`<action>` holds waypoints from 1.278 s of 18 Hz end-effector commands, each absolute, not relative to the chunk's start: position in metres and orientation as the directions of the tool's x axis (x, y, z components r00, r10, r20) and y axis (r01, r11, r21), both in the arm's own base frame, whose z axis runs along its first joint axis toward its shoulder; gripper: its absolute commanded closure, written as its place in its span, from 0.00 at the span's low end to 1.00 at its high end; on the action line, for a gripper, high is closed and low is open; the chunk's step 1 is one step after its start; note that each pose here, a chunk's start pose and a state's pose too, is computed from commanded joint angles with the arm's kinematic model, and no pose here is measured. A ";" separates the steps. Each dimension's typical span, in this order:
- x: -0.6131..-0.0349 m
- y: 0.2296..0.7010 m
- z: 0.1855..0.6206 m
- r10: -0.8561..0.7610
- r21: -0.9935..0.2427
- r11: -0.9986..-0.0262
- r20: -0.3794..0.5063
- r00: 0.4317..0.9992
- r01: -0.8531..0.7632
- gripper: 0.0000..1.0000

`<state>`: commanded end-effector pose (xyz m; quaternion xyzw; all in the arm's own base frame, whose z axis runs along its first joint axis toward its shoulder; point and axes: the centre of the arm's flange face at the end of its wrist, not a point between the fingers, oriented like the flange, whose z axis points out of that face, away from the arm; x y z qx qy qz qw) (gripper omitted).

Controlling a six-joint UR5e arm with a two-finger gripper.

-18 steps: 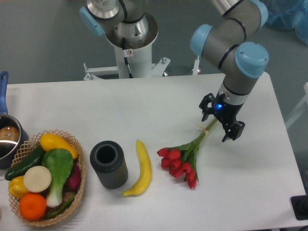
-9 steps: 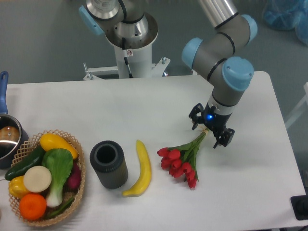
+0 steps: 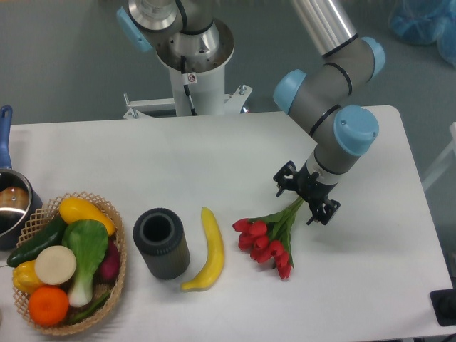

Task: Pick up the flowers from the table
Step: 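Lower the open gripper around the tulip stems near the blooms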

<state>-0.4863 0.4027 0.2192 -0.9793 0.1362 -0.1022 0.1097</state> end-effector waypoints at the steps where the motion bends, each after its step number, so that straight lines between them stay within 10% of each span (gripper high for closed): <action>1: -0.486 0.403 0.218 -0.273 -0.241 -0.943 0.176 0.946 -0.228 0.00; 23: -0.490 0.403 0.180 -0.227 -0.230 -0.958 0.246 0.942 -0.171 0.00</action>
